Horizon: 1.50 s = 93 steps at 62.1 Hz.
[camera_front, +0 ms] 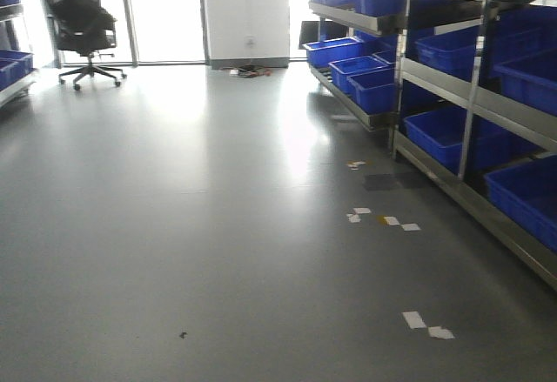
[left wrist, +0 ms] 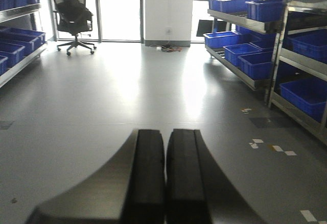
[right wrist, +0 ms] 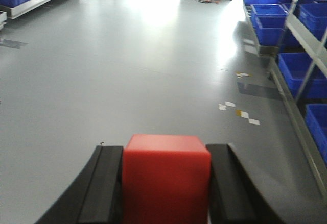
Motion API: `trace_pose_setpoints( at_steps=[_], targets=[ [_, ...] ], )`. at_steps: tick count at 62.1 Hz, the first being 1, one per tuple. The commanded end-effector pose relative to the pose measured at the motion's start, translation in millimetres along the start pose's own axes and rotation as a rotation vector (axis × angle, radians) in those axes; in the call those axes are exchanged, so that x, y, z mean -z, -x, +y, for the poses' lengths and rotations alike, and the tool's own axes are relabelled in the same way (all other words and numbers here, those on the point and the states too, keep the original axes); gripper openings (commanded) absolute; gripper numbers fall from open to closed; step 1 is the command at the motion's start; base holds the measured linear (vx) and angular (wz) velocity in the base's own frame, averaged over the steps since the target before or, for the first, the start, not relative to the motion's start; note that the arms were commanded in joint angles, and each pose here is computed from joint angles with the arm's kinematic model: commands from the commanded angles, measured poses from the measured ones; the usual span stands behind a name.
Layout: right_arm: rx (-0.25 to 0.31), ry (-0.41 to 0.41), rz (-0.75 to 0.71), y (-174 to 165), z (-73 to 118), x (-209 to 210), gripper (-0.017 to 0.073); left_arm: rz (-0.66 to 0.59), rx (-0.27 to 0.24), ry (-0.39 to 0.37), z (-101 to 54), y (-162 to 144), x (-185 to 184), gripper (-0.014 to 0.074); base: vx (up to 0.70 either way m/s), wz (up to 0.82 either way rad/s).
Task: Pick red cube and place on left shelf
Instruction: 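Drive the base away from the table holding the red cube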
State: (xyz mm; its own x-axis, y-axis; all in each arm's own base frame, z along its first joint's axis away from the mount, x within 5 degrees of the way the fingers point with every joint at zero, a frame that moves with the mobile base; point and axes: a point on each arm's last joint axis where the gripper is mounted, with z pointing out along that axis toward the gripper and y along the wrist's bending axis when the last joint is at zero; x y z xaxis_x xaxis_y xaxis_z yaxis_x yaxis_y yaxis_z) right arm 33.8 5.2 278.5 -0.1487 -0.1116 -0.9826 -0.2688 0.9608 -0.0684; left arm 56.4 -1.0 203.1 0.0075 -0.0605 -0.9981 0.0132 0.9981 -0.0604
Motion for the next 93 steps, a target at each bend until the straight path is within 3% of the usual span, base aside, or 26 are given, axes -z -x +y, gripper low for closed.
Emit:
trace_pose_setpoints(
  at_steps=[1,38,93],
  targets=[
    [0.015,-0.013,-0.096,15.0,-1.2,2.2,0.0059,-0.087,0.014,-0.003,0.4,1.5,0.6,0.0101,0.10,0.61],
    [0.015,-0.013,-0.096,15.0,-1.2,2.2,0.0059,-0.087,0.014,-0.003,0.4,1.5,0.6,0.0101,0.31,0.31],
    [0.015,-0.013,-0.096,15.0,-1.2,2.2,0.0059,-0.087,0.014,-0.003,0.4,1.5,0.6,0.0101,0.59,0.02]
  ],
)
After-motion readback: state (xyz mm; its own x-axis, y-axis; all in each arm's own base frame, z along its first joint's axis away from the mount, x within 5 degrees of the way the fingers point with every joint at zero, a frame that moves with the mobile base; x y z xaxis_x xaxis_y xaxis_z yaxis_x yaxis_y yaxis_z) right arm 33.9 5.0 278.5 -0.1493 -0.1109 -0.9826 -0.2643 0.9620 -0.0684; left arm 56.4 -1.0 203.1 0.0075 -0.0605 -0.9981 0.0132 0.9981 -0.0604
